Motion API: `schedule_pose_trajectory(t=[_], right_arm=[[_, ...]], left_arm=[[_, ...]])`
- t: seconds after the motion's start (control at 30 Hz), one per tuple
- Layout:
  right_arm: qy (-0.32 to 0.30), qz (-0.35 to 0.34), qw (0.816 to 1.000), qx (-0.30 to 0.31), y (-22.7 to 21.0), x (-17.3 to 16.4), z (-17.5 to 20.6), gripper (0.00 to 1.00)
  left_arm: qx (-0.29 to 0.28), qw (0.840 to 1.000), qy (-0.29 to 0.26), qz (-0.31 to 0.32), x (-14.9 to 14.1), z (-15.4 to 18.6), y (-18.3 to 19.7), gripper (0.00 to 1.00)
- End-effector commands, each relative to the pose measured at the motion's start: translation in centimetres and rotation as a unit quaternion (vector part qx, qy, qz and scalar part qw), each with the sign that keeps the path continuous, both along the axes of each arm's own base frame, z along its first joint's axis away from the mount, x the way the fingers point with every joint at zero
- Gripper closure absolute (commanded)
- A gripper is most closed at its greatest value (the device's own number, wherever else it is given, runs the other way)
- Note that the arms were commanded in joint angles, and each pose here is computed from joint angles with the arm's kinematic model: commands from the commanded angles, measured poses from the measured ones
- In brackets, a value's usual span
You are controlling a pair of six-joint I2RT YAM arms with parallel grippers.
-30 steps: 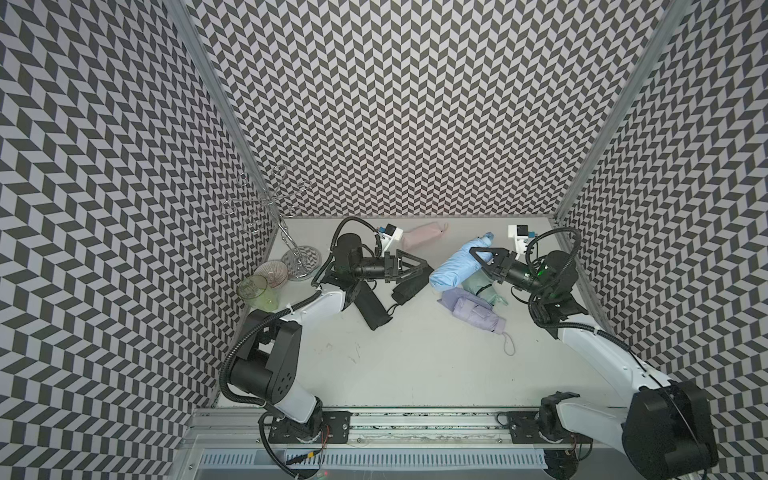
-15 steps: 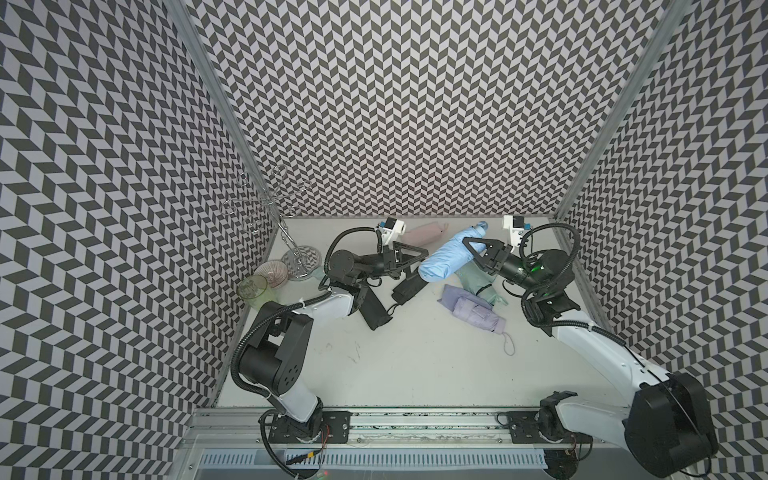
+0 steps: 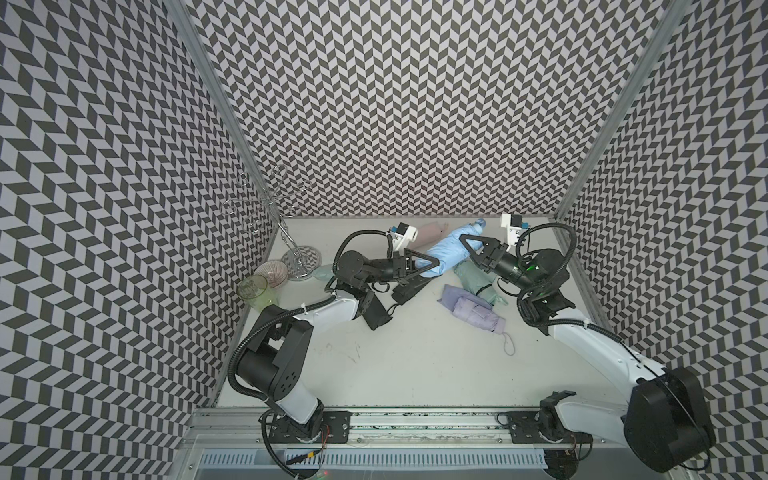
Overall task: Take umbrellas out of sleeves
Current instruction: Pick up the umbrella from the center of the board.
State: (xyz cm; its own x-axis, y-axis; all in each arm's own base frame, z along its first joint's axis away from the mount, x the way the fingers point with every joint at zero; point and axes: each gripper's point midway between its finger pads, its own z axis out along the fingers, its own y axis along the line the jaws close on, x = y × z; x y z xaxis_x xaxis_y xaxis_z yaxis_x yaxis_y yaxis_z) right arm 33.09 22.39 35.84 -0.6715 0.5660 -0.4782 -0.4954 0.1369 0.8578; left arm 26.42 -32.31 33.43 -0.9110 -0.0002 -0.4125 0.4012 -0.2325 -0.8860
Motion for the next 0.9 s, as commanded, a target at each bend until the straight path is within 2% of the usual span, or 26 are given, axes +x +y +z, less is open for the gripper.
schedule_pose_trajectory(t=[0.0, 0.07, 0.2, 0.27, 0.4, 0.47, 0.53, 0.6, 0.73, 0.8, 0.87], right_arm=[[-0.072, -0.004, 0.997, 0.026, -0.2, -1.0, 3.8, 0.79], [-0.076, -0.006, 0.997, 0.024, -0.3, -1.2, 3.8, 0.79], [-0.077, -0.011, 0.997, 0.021, -0.5, -1.4, 3.7, 0.79], [-0.078, -0.007, 0.997, 0.021, -0.5, -1.6, 3.7, 0.79], [-0.077, -0.004, 0.997, 0.019, -0.5, -2.1, 3.3, 0.79], [-0.076, -0.003, 0.997, 0.014, -0.6, -2.5, 2.9, 0.79], [-0.079, 0.000, 0.997, 0.006, -0.6, -2.9, 2.7, 0.75], [-0.080, 0.004, 0.997, -0.004, -0.5, -3.2, 2.5, 0.63], [-0.069, -0.024, 0.997, -0.038, -1.1, -2.7, 1.7, 0.22], [-0.051, -0.035, 0.996, -0.065, -2.1, -2.1, 1.1, 0.12], [-0.012, -0.046, 0.994, -0.101, -3.9, -1.1, -0.2, 0.10]], left_arm=[[-0.013, 1.000, -0.025, -0.007, -0.7, 1.8, 0.1, 0.08], [-0.016, 0.999, -0.027, -0.007, -0.7, 2.1, 0.1, 0.14], [-0.017, 1.000, -0.023, -0.008, -0.6, 2.2, -0.1, 0.37], [-0.019, 1.000, -0.019, -0.008, -0.5, 2.1, -0.1, 0.52], [-0.024, 1.000, -0.016, -0.008, -0.5, 2.1, -0.1, 0.66], [-0.023, 1.000, -0.015, -0.008, -0.3, 1.9, 0.0, 0.79], [-0.022, 1.000, -0.018, -0.010, -0.3, 1.9, 0.1, 0.83], [-0.021, 1.000, -0.021, -0.009, -0.1, 1.8, 0.3, 0.88], [0.006, 0.998, -0.050, -0.032, -0.3, 0.7, 0.7, 0.92], [0.031, 0.996, -0.072, -0.040, -0.1, -0.3, 0.8, 0.94], [0.071, 0.993, -0.091, -0.033, 0.8, -2.1, 0.9, 0.94]])
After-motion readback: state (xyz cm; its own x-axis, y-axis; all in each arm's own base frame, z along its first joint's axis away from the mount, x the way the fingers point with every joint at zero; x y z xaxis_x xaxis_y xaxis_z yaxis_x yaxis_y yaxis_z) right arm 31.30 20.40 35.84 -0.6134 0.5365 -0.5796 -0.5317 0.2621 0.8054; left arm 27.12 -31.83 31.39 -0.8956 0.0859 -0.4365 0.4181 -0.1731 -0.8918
